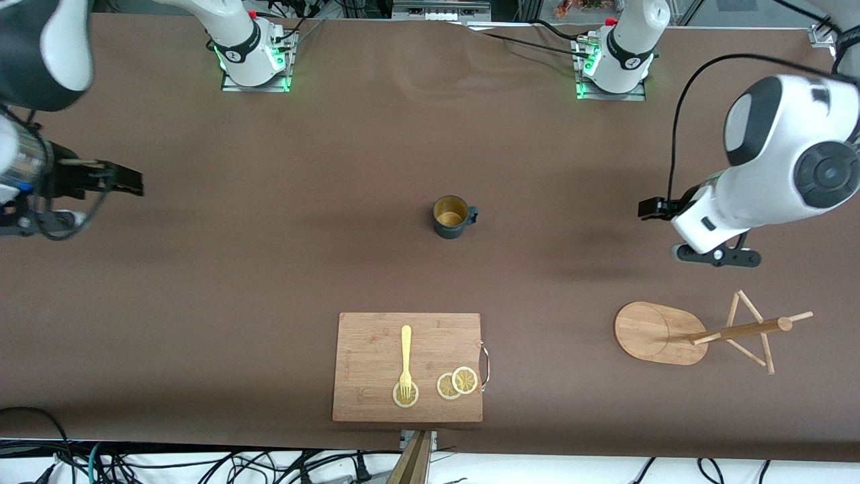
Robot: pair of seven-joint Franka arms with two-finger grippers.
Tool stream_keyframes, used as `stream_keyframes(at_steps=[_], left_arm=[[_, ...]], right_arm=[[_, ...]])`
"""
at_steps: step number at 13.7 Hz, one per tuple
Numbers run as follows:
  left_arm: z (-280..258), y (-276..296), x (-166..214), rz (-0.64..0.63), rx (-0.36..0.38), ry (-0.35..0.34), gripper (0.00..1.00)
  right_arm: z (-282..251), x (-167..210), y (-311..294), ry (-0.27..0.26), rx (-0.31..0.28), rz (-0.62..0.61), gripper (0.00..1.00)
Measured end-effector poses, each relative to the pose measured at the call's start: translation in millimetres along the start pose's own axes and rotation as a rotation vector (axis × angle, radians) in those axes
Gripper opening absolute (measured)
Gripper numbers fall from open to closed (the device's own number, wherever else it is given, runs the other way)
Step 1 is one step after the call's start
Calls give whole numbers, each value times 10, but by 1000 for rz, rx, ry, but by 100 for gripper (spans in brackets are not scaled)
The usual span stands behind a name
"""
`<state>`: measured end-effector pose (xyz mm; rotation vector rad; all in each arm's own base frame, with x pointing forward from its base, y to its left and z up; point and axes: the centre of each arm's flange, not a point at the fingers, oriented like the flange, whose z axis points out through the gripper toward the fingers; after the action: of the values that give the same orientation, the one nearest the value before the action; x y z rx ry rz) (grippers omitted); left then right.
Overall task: Pass cup and hang on rack
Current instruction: 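Release the mug and retract the right gripper while the left gripper approaches, then move the left gripper toward the teal mug's handle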
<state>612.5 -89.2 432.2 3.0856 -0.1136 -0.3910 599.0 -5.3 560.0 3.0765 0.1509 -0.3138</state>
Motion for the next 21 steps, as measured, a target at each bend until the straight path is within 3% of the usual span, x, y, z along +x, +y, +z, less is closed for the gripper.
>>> stream_keyframes(at_steps=[2, 7, 10, 13, 17, 21], left_arm=[[331, 152, 56, 2, -90, 57, 100], [1309, 630, -122, 158, -157, 211, 100], [1680, 910, -314, 289, -245, 290, 100], [1825, 756, -350, 476, -314, 346, 100], [2208, 293, -304, 686, -441, 475, 100], [2506, 352, -335, 858, -551, 555, 100]], right_arm=[[3, -84, 193, -8, 27, 11, 100], [147, -27, 202, -25, 82, -40, 100], [169, -110, 194, 20, 72, -57, 100], [163, -348, 153, 51, 76, -3, 100], [90, -474, 174, 71, 38, 21, 100], [-10, -525, 290, 110, 33, 47, 100]])
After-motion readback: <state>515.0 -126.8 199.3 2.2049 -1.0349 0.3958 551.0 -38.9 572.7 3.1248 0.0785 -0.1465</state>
